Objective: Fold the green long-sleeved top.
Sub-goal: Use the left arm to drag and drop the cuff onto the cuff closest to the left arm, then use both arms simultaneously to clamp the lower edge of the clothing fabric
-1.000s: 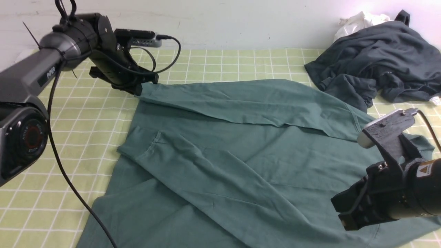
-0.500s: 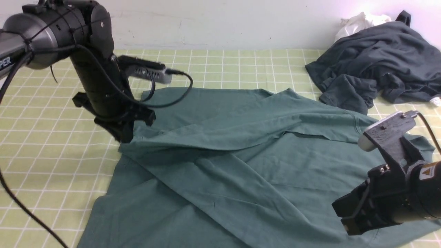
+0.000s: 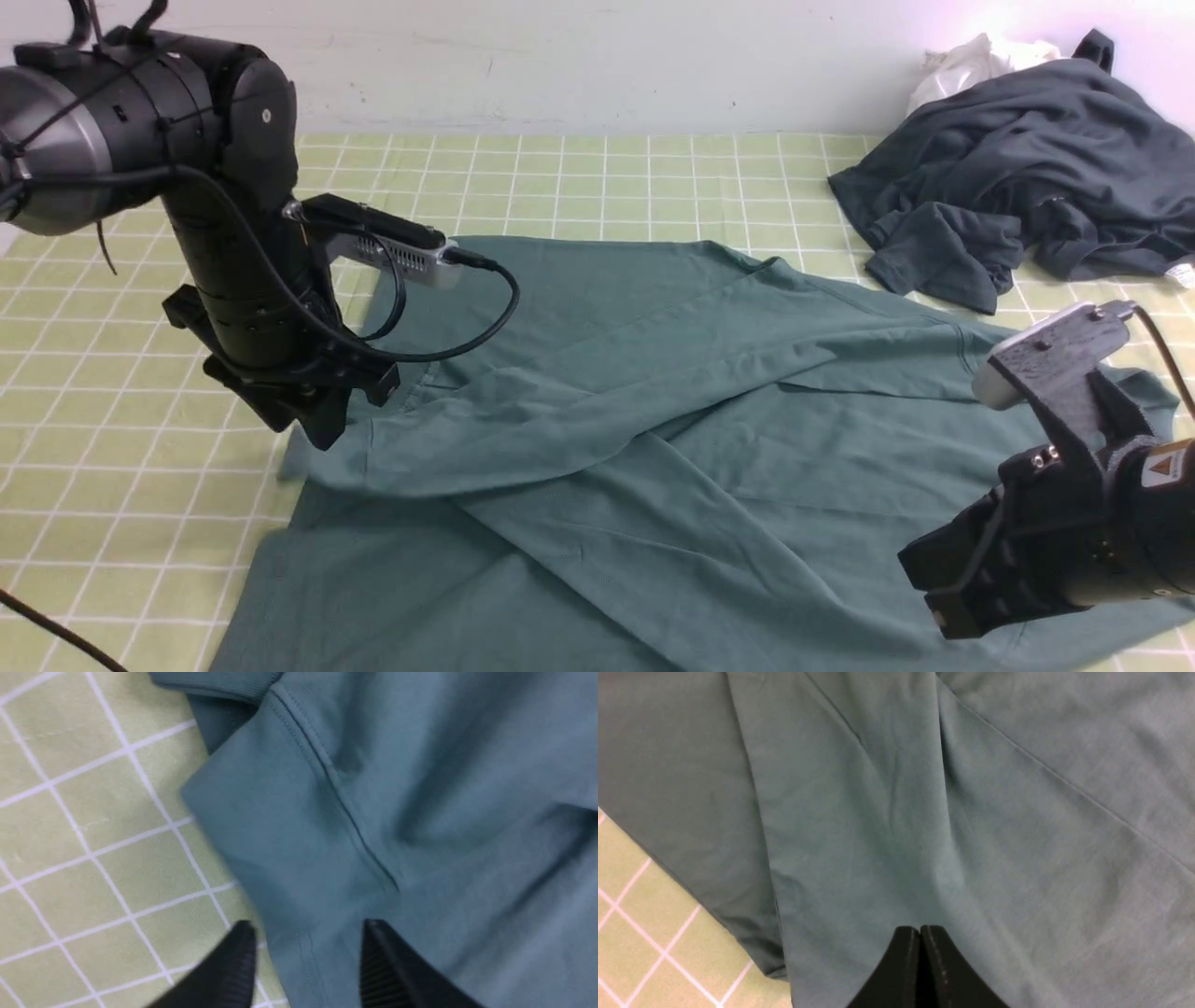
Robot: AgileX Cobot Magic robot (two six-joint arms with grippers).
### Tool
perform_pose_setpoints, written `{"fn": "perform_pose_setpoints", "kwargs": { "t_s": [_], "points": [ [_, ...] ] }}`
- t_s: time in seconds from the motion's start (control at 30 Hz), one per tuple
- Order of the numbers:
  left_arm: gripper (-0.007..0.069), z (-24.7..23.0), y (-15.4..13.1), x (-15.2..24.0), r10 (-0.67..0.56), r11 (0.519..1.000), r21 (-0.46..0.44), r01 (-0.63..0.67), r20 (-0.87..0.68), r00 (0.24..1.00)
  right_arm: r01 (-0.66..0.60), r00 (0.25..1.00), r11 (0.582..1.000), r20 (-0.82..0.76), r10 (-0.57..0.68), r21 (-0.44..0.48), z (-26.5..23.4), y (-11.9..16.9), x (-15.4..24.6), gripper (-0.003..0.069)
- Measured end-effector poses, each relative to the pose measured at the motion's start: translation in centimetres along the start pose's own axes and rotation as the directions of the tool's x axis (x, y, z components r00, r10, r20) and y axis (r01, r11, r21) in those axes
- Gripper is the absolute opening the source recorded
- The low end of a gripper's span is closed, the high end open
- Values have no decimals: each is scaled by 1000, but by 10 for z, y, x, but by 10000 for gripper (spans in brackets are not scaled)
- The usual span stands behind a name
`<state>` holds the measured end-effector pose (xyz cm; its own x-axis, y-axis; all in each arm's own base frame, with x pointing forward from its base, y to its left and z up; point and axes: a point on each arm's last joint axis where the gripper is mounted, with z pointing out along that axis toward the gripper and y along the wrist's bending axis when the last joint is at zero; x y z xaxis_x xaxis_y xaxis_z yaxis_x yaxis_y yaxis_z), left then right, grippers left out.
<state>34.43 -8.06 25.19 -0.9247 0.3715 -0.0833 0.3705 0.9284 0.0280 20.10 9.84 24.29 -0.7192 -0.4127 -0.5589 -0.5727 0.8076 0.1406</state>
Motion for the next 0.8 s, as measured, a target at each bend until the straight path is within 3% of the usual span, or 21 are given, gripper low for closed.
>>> {"fn": "perform_pose_setpoints", "kwargs": {
  "t_s": [0.1,0.2,0.3,0.37,0.47,0.6,0.7,0.8],
  "points": [
    [428,-8,-11,23,77,997,4,-77,-4,997,13,1000,1000,-6,-13,-4,0,0,1,-10],
    [452,-4,-24,52,234,972,22,-233,-42,971,21,1000,1000,-9,-21,-11,0,1,1,-10],
    [459,17,-37,87,463,886,54,-460,-45,885,33,999,999,-6,-33,-22,0,2,1,-10],
    [459,37,-39,102,605,796,63,-602,-38,796,41,999,999,-7,-41,-30,0,3,1,-10],
    [459,61,-41,119,713,701,81,-709,-40,700,43,999,998,-12,-44,-46,0,4,1,-10],
    [458,81,-42,134,772,635,89,-767,-36,635,41,999,997,-20,-42,-66,0,6,2,-10],
    [438,85,-43,134,780,625,67,-778,-14,626,50,998,996,-27,-52,-73,0,6,3,-10],
    [368,86,-43,131,777,629,35,-777,16,630,50,998,994,-39,-54,-93,0,8,4,-10]
  ]
}}
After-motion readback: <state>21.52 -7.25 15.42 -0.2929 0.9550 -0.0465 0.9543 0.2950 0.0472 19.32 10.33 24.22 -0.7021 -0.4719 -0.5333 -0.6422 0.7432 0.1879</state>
